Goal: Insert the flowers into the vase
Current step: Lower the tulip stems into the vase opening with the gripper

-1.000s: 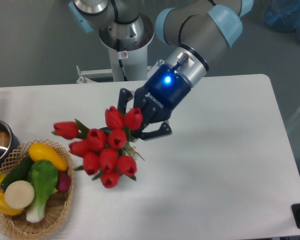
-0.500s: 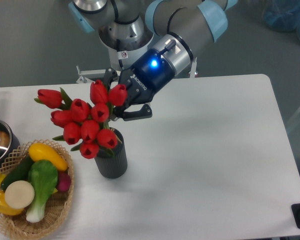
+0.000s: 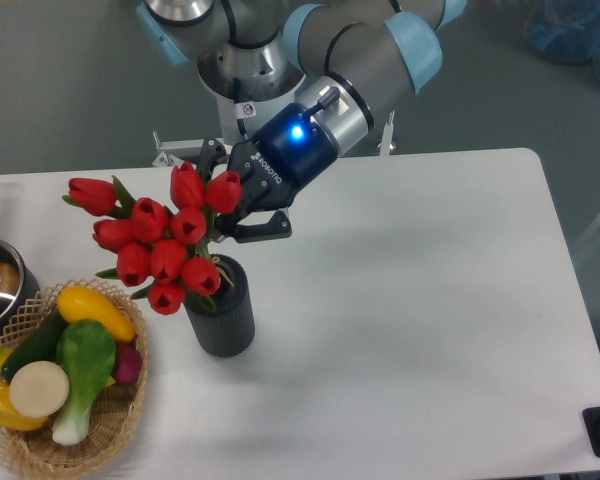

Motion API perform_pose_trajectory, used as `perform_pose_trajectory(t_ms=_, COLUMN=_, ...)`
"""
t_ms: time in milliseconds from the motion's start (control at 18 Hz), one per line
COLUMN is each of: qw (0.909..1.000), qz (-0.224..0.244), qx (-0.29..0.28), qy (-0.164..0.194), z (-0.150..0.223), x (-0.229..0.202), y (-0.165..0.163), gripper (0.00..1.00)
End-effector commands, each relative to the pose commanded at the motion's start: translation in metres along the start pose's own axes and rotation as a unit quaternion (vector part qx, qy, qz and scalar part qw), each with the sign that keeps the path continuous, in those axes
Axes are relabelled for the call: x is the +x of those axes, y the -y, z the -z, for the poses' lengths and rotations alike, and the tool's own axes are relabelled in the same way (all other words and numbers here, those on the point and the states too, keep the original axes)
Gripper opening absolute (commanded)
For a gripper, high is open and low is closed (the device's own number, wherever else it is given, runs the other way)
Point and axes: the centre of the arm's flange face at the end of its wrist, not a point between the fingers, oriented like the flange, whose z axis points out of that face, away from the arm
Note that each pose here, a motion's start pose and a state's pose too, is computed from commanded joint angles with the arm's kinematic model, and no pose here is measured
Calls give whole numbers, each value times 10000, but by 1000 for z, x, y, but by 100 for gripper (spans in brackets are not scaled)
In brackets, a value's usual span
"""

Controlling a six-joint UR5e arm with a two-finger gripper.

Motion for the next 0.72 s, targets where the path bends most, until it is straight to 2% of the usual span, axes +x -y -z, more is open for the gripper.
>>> perform_pose_trajectory(t_ms=389, qw=9999, qz=-84, qx=-72, qy=-68, z=-7, x=8, y=-28, gripper=1)
perform_pose_trajectory(t_ms=722, qw=9998, qz=-117, qx=-161, qy=-100, z=-13, x=5, y=-50, gripper=6)
